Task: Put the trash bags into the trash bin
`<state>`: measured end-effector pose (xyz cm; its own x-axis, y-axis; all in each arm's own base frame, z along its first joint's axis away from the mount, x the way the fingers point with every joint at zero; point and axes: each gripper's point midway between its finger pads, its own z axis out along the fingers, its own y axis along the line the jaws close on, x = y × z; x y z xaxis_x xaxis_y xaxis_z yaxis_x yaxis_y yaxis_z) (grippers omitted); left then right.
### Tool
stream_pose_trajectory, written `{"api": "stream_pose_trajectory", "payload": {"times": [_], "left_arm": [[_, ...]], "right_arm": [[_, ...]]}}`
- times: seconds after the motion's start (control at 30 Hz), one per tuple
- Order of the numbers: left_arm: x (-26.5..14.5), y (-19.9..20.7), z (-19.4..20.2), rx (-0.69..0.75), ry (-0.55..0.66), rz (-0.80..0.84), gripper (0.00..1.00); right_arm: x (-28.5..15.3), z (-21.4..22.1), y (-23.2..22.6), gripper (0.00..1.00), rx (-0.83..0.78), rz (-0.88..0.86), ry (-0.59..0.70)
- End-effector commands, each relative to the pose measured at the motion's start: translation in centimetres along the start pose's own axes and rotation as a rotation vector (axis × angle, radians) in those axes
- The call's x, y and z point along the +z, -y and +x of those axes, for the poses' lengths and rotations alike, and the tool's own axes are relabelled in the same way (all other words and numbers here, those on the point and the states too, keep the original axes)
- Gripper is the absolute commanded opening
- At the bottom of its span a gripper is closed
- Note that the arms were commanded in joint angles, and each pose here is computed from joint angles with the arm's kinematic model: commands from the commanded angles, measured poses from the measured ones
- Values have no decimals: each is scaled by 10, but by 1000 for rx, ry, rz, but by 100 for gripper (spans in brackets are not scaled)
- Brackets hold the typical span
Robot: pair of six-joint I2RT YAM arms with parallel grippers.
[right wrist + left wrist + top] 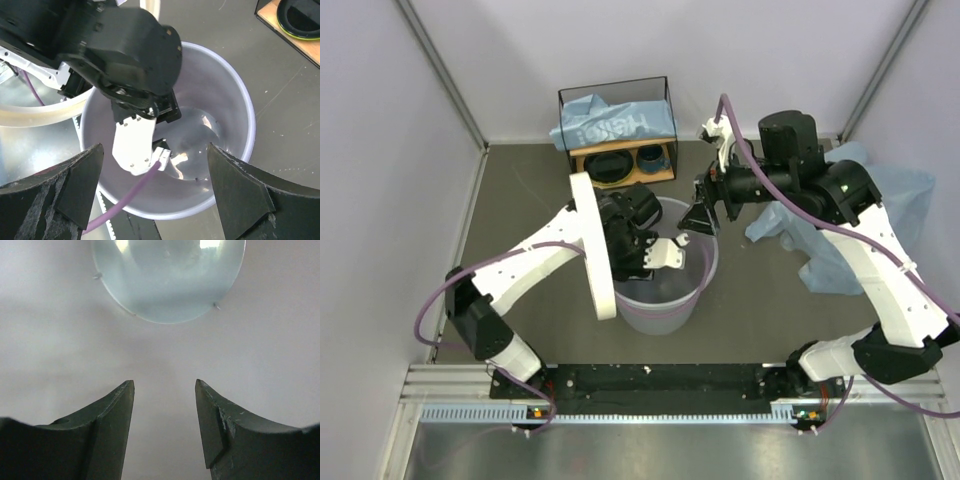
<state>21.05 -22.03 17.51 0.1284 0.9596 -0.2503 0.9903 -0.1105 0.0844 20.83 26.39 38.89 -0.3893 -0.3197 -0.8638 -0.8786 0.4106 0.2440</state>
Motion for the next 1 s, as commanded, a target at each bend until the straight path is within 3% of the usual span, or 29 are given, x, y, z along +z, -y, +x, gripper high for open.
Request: {"api": "stream_pose_trajectory", "payload": {"times": [0.0, 0.13, 0.3, 0.67, 0.83, 0.97], "left_arm": [[-47, 6, -9, 36, 90, -53, 57], [-75, 10, -15, 46, 139, -85, 56], [-90, 17, -4, 29, 113, -80, 54], [-109, -26, 84, -421, 144, -138, 48], [-116, -35, 108, -476, 148, -172, 48], [-132, -38, 85, -480, 257, -189, 48]], "right_arm": [[-10, -26, -3, 85, -48, -1, 81], [-15, -35, -3, 87, -54, 14, 109], [-29, -61, 5, 89, -62, 67, 184], [-27, -79, 9, 89, -89, 76, 230], [-16, -85, 8, 89, -43, 36, 231], [0, -68, 10, 87, -2, 1, 177]]}}
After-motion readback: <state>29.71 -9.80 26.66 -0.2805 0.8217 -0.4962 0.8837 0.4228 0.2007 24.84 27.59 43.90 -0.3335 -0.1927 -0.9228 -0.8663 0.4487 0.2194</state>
